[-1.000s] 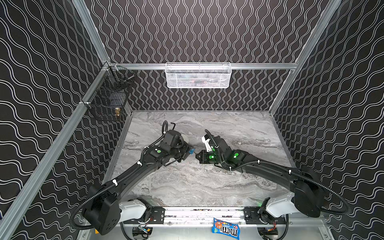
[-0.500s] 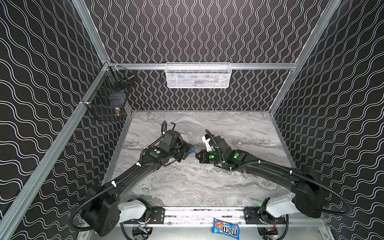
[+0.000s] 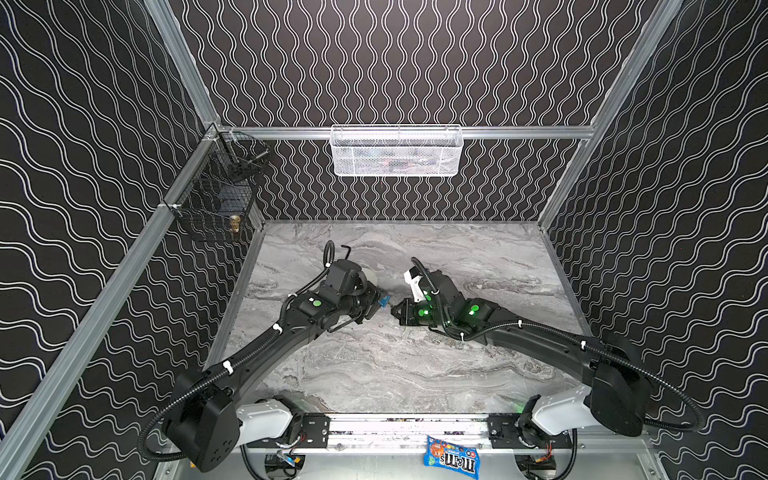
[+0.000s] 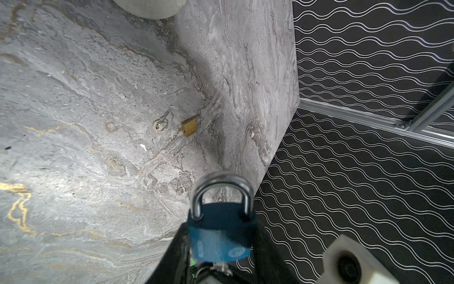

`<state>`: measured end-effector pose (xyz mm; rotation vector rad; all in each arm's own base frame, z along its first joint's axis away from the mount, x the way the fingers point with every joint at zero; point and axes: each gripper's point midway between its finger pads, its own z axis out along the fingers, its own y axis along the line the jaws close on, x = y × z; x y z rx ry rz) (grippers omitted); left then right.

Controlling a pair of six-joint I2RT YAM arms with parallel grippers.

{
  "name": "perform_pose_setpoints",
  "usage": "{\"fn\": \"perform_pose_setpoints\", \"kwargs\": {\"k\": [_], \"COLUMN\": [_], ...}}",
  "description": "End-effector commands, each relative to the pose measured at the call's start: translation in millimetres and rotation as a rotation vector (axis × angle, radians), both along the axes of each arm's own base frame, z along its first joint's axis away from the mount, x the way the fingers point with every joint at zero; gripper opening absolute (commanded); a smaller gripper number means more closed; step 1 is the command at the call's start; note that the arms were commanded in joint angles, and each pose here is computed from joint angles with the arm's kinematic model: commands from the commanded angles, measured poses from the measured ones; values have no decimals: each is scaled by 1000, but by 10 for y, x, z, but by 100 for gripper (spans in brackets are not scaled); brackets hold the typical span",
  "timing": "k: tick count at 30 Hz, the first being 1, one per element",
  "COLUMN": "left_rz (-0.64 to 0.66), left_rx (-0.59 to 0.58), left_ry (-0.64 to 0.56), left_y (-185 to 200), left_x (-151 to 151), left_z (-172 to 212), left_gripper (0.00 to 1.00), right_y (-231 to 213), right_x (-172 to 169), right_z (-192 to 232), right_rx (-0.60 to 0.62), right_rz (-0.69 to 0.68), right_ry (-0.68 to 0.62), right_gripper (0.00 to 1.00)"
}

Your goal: Unlock with the key

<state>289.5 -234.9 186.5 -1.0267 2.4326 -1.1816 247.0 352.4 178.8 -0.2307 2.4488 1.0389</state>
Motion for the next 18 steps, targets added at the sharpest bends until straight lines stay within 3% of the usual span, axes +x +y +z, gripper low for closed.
{"fn": "perform_pose_setpoints", "kwargs": {"k": [1, 11, 18], "left_rz": [-12, -15, -35], "left_rx": [10, 35, 13], "left_ry": [-8, -4, 2], "left_y": [-1, 23, -24], "left_x": [-3, -10, -45], "left_z": [19, 7, 37], "left_gripper": [2, 2, 2], "right_y": [127, 134, 145], "right_x": [22, 43, 119], "right_z": [165, 98, 177], "right_rx": [81, 55, 54], "right_rz": [11, -12, -11], "right_ry": [-17, 24, -40], "right_gripper": [0, 0, 0]}}
